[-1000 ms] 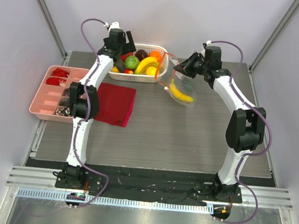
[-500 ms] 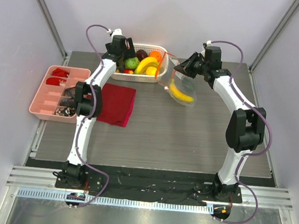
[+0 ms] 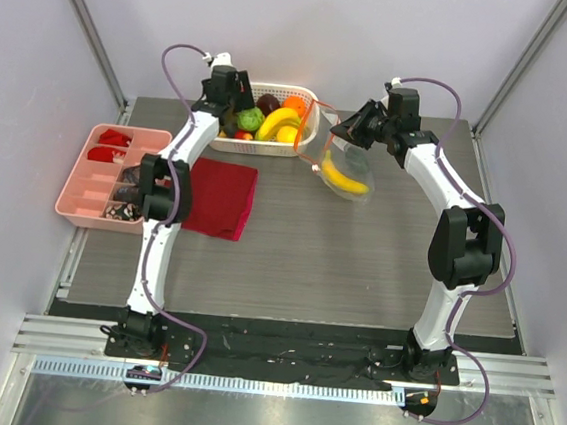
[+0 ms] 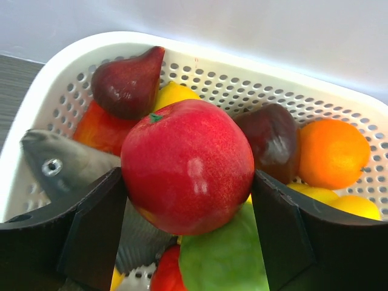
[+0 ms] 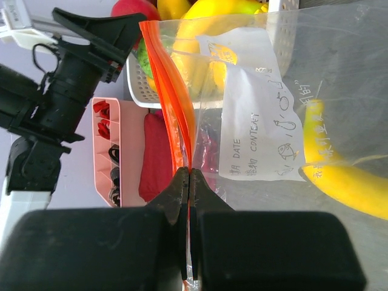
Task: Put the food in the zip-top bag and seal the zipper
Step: Pick up the fake fruit from the bin, then place the fake fruit in the zipper food storage bag.
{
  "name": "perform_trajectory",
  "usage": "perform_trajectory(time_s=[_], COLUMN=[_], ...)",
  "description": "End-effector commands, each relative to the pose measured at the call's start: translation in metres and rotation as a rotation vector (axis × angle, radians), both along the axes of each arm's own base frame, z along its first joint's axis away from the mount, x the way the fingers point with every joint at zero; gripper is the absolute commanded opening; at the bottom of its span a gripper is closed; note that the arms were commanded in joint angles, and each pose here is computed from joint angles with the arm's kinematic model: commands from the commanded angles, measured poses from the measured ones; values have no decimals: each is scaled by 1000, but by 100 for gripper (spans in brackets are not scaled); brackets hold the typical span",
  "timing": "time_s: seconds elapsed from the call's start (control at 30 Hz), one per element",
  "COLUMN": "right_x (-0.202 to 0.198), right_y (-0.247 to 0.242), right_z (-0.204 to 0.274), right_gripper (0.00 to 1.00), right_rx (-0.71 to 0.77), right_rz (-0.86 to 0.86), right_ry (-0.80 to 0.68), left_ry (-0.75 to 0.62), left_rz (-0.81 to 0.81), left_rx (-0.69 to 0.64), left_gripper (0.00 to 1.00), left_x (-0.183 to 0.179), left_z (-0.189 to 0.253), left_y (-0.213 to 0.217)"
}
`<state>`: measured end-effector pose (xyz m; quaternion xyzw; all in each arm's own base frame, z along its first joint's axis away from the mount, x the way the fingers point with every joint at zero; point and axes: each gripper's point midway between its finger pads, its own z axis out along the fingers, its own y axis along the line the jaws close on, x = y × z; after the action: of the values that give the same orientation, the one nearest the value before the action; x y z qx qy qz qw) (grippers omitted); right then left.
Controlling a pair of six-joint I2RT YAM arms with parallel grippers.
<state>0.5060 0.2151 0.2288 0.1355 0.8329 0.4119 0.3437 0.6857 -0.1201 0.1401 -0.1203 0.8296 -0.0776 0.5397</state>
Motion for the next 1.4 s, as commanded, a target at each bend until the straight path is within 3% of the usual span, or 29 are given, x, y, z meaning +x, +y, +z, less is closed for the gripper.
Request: perform_trajectory(time_s=[0.0,0.17,0.3,0.37,0.5,0.7,0.87,1.1,1.2,1.37], right_x=[1,1,2,4,1,-7,-15,-18,-18,-16], right_y=[-3,-1,2,3,9,17,24,29,31,31], right_z=[34,33,33,34,41,53,63,79,83,83], right_gripper=[1,1,1,1,1,1,1,1,1,1], right_rx=[1,14,47,56,86,114,144,181,192,197], right_rz=[-4,1,2,3,32,66,100,134,149,151], right_ry=[-87,-79,-71,-73,-86,-109,-133,-165,-172,-170], left_ry=[-279,-320,-267,-207,-148,-74,-7,41,32,-53], left_rz=[-20,-143,-355,-471,-605,-672,-683,-727,-741,-690], left_rx=[-17,-61,-189,-265,-298,-302,-294,-254,-245,-369], left_gripper=[65,61,58,58,61,61,64,100,100,100], left_x=[-11,-41,-83,-108,-154,-179,-176,-180,-183,-168], left_z=[146,197,206,197,191,165,138,137,149,176], left_y=[5,-19,-69,-103,-151,-187,-201,-203,-197,-150])
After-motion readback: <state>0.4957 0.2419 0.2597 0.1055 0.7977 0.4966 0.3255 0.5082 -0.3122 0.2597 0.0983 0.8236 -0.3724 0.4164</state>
